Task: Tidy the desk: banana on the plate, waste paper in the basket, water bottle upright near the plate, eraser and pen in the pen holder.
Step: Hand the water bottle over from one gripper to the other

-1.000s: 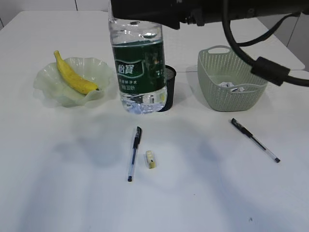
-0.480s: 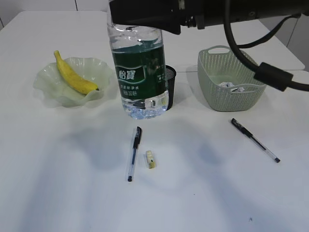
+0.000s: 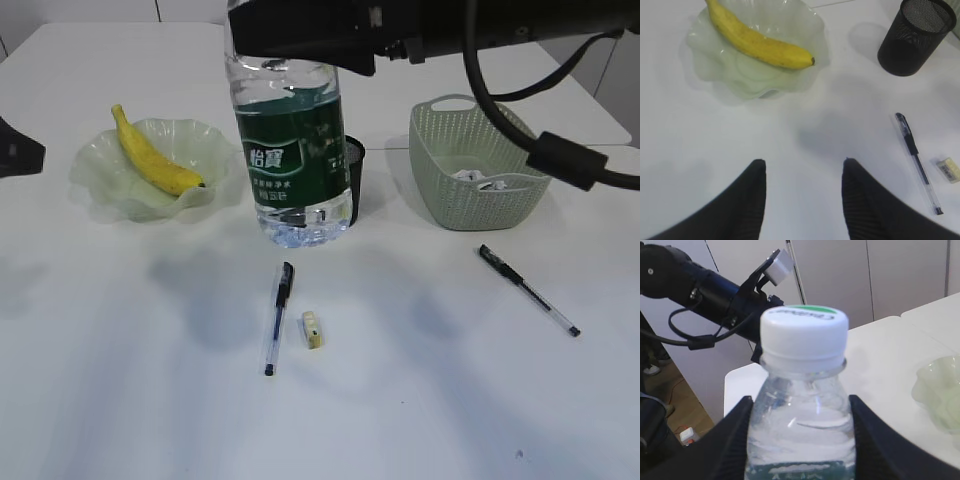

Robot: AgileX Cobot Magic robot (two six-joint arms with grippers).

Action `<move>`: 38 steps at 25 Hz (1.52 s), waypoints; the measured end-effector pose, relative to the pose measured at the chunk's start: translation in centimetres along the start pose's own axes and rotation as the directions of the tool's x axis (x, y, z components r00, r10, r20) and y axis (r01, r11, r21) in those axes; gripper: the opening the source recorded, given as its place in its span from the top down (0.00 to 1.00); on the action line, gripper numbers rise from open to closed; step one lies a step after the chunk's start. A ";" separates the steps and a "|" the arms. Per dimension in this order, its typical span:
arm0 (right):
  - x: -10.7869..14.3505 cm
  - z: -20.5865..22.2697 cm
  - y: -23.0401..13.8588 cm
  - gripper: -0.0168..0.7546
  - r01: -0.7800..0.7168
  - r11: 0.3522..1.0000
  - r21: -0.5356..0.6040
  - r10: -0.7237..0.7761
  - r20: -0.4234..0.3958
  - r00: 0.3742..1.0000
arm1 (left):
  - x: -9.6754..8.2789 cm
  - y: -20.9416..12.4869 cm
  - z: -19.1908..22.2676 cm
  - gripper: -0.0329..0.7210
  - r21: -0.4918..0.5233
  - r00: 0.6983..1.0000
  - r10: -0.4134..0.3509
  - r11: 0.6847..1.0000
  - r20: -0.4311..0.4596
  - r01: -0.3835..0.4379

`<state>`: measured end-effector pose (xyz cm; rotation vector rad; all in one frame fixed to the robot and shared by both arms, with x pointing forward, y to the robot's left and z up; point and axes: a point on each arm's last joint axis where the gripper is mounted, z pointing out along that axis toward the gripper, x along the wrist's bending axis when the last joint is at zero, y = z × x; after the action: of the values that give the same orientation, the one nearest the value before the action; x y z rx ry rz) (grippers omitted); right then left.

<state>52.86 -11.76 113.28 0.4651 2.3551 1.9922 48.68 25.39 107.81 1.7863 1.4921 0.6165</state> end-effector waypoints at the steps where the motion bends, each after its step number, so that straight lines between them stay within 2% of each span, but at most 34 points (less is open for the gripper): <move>1: 0.0 0.0 0.0 0.48 0.000 1.000 0.000 0.000 0.005 1.000 | -0.4 -0.6 0.4 0.49 -0.013 1.000 0.016 1.000 0.006 -0.016; 5: -0.3 0.0 0.0 0.48 0.000 1.000 -0.001 0.000 0.033 0.999 | -2.0 -3.1 1.8 0.49 -0.085 0.997 0.063 0.995 0.032 -0.060; 8: -0.6 0.0 0.0 0.48 -0.001 1.000 -0.004 0.001 0.062 0.998 | -3.4 -4.3 1.8 0.49 -0.192 0.994 0.092 0.978 0.057 -0.079; 13: -0.9 0.0 0.1 0.48 0.013 1.000 -0.008 -0.012 0.095 0.995 | -5.4 -4.2 0.2 0.49 -0.430 0.989 0.101 0.902 0.108 -0.045; 15: -0.9 0.0 0.2 0.48 0.016 1.000 -0.019 -0.014 0.100 0.995 | -6.1 -4.0 -0.3 0.49 -0.460 0.985 0.089 0.888 0.146 -0.012; 19: -0.9 -0.1 0.5 0.48 0.040 0.998 -0.050 -0.035 0.102 0.994 | -7.6 -4.2 -0.9 0.48 -0.473 0.970 0.086 0.881 0.227 0.032; 24: -1.0 -0.1 0.7 0.48 0.083 0.994 -0.071 -0.075 0.115 0.991 | -9.2 -3.8 -2.7 0.48 -0.552 0.932 0.155 0.832 0.326 0.055; 27: -1.0 -0.1 0.7 0.48 0.093 0.993 -0.071 -0.085 0.118 0.989 | -9.7 -3.8 -3.3 0.48 -0.559 0.908 0.178 0.826 0.379 0.072; 30: -1.0 -0.1 0.8 0.48 0.095 0.993 -0.072 -0.086 0.116 0.989 | -10.4 -3.7 -3.7 0.45 -0.574 0.871 0.221 0.815 0.440 0.083; 34: -0.8 -0.1 0.8 0.48 0.097 0.992 -0.076 -0.090 0.093 0.992 | -11.3 -3.8 -4.0 0.30 -0.593 0.817 0.290 0.802 0.499 0.077; 38: -0.2 -0.1 1.0 0.48 0.087 0.991 -0.107 -0.084 0.032 0.996 | -11.9 -4.0 -3.3 0.14 -0.579 0.784 0.293 0.809 0.546 0.101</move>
<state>53.25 -11.74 114.21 0.3777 2.1985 2.0482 41.10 14.80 107.80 1.3750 0.6468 0.4108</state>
